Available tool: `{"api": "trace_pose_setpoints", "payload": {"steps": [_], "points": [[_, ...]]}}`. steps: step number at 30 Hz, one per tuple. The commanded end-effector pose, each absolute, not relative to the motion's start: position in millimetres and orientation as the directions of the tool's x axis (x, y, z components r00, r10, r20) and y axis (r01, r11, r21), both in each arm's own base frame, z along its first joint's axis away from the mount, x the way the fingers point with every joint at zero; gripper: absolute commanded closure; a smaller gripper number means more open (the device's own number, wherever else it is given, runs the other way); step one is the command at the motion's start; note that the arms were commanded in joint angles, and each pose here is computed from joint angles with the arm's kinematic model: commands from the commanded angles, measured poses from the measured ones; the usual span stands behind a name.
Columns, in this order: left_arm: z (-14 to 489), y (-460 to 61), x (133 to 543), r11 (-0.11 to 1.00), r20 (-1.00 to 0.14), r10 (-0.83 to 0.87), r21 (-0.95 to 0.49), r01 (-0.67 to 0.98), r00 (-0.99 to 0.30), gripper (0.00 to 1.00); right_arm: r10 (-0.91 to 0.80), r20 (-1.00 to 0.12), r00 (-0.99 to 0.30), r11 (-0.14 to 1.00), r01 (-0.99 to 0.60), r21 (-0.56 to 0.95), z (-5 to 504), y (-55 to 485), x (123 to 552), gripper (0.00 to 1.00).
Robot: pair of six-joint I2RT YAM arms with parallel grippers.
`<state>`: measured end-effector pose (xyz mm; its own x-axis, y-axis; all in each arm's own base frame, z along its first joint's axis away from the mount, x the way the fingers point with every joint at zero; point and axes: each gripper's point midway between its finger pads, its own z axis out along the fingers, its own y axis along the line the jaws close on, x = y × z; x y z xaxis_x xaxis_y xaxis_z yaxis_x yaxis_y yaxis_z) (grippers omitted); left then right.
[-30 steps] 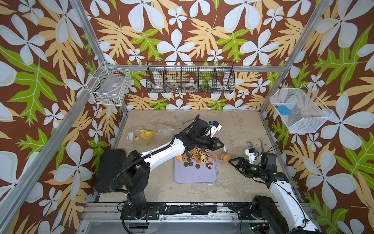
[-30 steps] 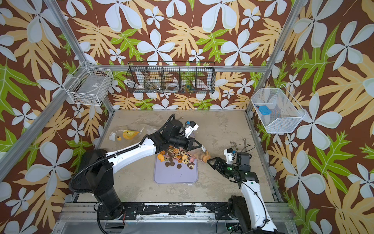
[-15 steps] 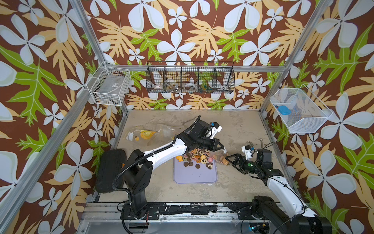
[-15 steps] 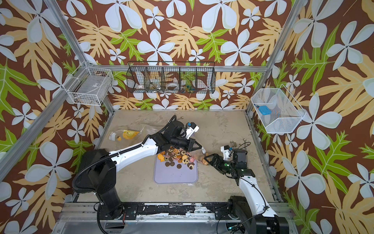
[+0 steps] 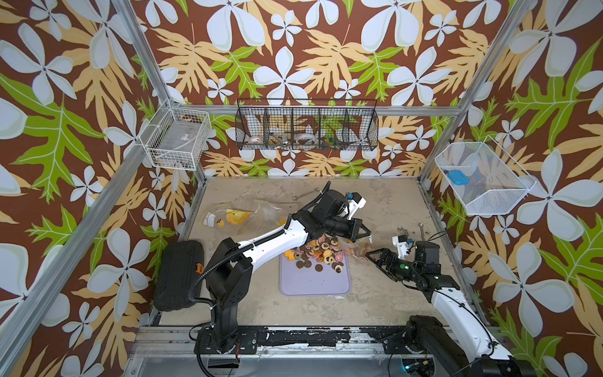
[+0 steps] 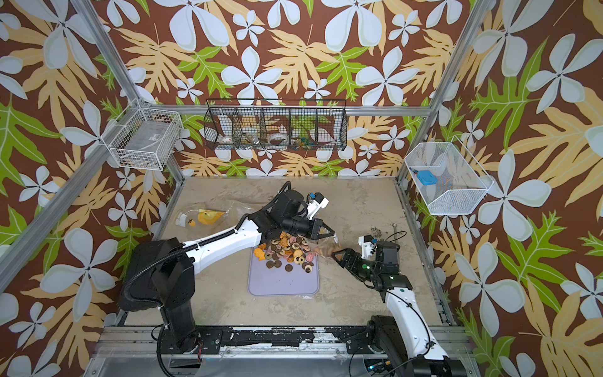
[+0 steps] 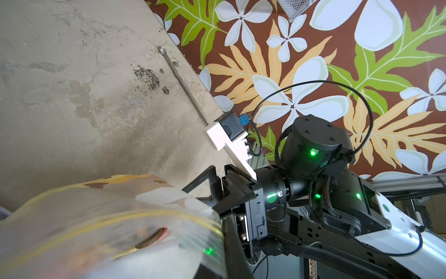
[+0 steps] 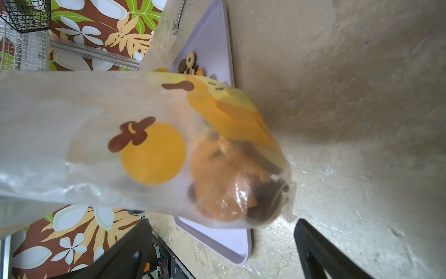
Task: Pour cookies out of the ziploc bag
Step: 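Pour the cookies out of the ziploc bag onto the tray.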
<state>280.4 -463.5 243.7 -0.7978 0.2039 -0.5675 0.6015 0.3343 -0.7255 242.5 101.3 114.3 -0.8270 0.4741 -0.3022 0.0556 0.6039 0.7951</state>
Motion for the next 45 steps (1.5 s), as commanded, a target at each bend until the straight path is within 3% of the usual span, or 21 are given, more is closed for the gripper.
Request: {"api": "trace_pose_setpoints", "payload": {"steps": [1,7,14,20,26,35,45], "points": [[251.9,-465.8,280.7,0.286,-0.582,0.180,-0.740,0.609,-0.793,1.00,0.484,-0.325,-0.813,0.627,0.063,0.776,114.4,96.2,246.4,0.06],[201.8,-438.5,283.3,0.296,-0.516,0.164,-0.787,0.541,-0.841,1.00,0.478,-0.331,-0.813,0.648,0.073,0.758,105.3,92.5,256.4,0.11],[164.9,-398.8,297.4,0.385,-0.478,0.129,-0.783,0.488,-0.869,1.00,0.463,-0.321,-0.826,0.627,0.049,0.778,107.1,98.0,266.9,0.16],[154.8,-388.2,309.9,0.413,-0.471,0.111,-0.779,0.472,-0.875,1.00,0.425,-0.375,-0.824,0.708,0.044,0.705,110.6,88.5,264.1,0.00],[143.9,-378.6,314.2,0.440,-0.458,0.103,-0.775,0.453,-0.883,1.00,0.416,-0.423,-0.805,0.739,0.028,0.674,114.9,83.0,259.7,0.00],[138.0,-369.9,314.9,0.454,-0.458,0.093,-0.771,0.447,-0.884,1.00,0.420,-0.345,-0.839,0.676,0.035,0.736,88.9,95.2,265.9,0.00],[140.5,-354.5,326.5,0.472,-0.450,0.036,-0.779,0.412,-0.892,1.00,0.336,-0.382,-0.861,0.573,-0.135,0.808,153.1,169.3,272.8,0.00]]}}
